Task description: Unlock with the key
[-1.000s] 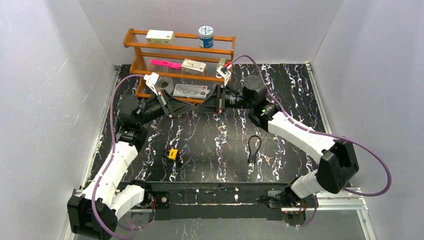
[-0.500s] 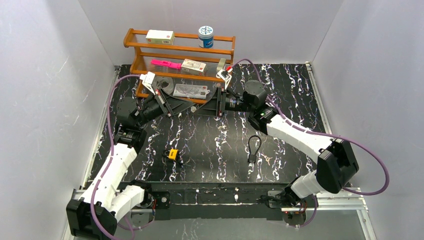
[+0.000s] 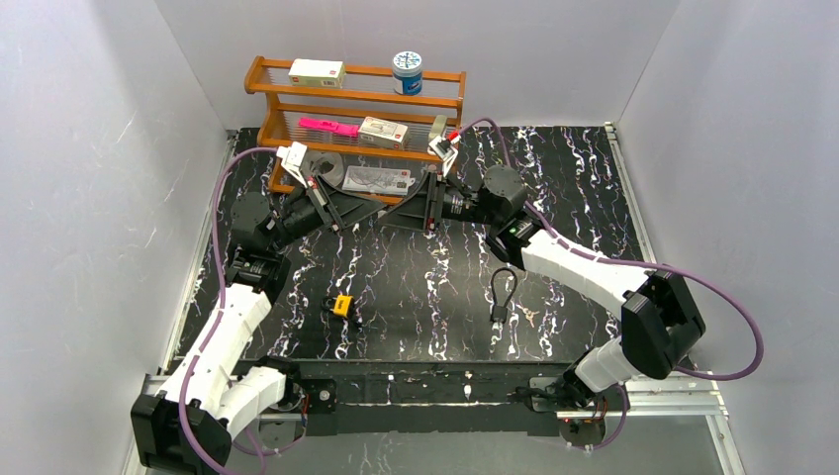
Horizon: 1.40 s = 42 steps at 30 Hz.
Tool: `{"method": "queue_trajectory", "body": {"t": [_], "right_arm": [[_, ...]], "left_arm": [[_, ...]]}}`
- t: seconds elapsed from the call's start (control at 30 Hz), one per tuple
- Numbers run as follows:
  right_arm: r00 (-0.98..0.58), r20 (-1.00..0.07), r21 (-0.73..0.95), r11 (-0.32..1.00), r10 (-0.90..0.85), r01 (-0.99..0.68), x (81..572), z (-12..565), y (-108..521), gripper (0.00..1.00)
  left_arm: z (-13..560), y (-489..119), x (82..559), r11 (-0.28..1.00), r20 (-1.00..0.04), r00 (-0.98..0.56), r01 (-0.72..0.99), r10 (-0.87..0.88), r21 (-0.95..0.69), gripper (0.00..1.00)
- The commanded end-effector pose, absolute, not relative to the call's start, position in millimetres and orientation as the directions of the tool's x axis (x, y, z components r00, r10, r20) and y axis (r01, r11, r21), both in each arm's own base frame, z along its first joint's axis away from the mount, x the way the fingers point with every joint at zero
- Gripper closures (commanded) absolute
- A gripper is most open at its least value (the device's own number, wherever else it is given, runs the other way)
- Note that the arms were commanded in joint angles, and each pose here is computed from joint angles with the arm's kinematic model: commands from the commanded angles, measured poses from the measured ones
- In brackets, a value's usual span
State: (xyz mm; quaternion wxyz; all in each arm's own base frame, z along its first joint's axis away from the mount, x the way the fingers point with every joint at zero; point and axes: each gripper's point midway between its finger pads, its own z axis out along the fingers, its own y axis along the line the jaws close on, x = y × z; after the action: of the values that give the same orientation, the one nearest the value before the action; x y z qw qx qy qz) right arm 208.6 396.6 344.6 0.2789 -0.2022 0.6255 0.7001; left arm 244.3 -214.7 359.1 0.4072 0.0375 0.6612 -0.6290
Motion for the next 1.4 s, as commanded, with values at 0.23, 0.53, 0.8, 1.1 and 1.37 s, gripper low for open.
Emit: {"method": "queue_trajectory", "body": {"t": [0.23, 0.53, 0.8, 1.1, 1.37], "right_arm": [[-0.74, -0.64, 0.743, -0.08, 0.205, -0.665, 212, 362, 395, 0.55], [-0.736, -0.642, 0.735, -0.102, 0.215, -0.671, 209, 365, 393, 0.76], [-0.741, -0.628, 0.739, -0.117, 0.238, -0.664, 206, 368, 389, 0.87], [-0.759, -0.613, 0.756, -0.117, 0.218, -0.644, 205, 358, 389, 0.99], [-0.762, -0.616, 0.773, -0.031, 0.202, -0.633, 194, 334, 373, 0.99]], "left_arm": [[370, -214, 235, 0.192, -0.62, -0.633, 0.611, -0.464, -0.768, 1.0], [368, -214, 235, 0.192, -0.614, -0.635, 0.605, -0.469, -0.773, 1.0], [370, -212, 235, 0.191, -0.614, -0.617, 0.612, -0.492, -0.768, 1.0], [373, -205, 241, 0.225, -0.621, -0.562, 0.616, -0.545, -0.755, 0.66], [262, -141, 275, 0.633, -0.563, -0.534, 0.067, -0.63, -0.772, 0.02]]}}
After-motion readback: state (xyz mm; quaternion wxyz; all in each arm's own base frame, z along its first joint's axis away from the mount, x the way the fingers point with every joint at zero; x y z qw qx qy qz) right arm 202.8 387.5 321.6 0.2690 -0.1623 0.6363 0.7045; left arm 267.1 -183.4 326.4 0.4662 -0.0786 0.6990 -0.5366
